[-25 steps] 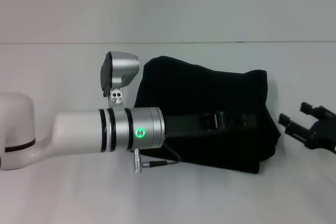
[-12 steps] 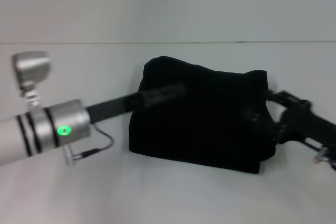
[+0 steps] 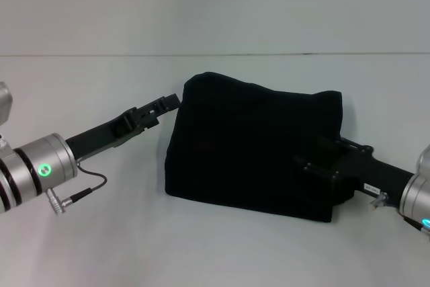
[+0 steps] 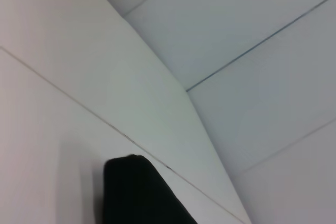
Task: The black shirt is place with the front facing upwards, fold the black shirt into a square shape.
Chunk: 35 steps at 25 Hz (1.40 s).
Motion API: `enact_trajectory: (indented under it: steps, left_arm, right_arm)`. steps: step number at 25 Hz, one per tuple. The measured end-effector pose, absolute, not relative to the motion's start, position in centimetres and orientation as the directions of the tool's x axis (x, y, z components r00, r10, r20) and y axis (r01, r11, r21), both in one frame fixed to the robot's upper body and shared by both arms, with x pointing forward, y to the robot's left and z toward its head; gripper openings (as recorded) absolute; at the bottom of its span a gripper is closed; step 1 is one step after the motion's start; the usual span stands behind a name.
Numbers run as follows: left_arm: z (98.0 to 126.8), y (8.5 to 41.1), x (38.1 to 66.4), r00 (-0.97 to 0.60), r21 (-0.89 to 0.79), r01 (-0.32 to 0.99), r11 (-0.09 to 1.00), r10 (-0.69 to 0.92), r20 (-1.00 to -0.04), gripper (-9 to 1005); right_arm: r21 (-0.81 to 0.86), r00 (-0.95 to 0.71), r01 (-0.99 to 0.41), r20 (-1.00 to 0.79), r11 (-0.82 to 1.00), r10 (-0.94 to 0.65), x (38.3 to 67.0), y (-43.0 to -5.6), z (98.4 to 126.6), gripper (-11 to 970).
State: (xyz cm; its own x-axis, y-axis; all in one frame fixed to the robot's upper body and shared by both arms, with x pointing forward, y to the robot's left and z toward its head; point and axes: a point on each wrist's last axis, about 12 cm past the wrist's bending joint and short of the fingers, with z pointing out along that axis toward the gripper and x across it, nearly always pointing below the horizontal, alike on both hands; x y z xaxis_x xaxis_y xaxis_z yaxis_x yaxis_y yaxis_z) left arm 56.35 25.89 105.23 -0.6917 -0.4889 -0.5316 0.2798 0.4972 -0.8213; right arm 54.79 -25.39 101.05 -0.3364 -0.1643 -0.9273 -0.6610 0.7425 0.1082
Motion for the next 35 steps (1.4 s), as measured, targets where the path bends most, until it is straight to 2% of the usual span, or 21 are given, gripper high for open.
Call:
enact_trajectory:
  steps: [5, 12, 16, 21, 28, 35]
  left_arm:
    - [105.0, 26.2, 56.8, -0.686, -0.823, 0.236, 0.517, -0.511, -0.517, 962]
    - [104.9, 26.5, 57.0, -0.682, -0.817, 0.221, 0.532, -0.514, -0.519, 960]
    - [105.3, 27.2, 57.2, -0.689, -0.808, 0.23, 0.543, -0.496, -0.529, 958]
    - [105.8, 27.6, 58.2, -0.734, -0.819, 0.168, 0.548, -0.485, -0.475, 956]
    - [105.8, 25.7, 61.3, -0.726, -0.739, 0.098, 0.667, -0.46, -0.511, 953]
    - [106.0, 22.7, 62.8, -0.722, -0.685, 0.118, 0.719, -0.411, -0.556, 951]
  right_arm:
    - [0.126, -0.386, -0.607, -0.91, 0.785, -0.152, 55.1, -26.1, 100.7, 756]
    - [0.135, -0.366, -0.581, -0.924, 0.803, -0.11, 55.3, -26.7, 101.2, 756]
    - [0.13, -0.312, -0.605, -0.946, 0.786, -0.083, 55.0, -27.4, 102.1, 756]
    - [0.13, -0.254, -0.659, -0.966, 0.741, -0.056, 53.9, -27.8, 102.9, 756]
    - [0.102, -0.213, -0.753, -0.972, 0.65, -0.095, 51.0, -27.9, 102.5, 757]
    - [0.124, -0.251, -0.762, -0.961, 0.635, -0.113, 49.5, -28.0, 101.5, 757]
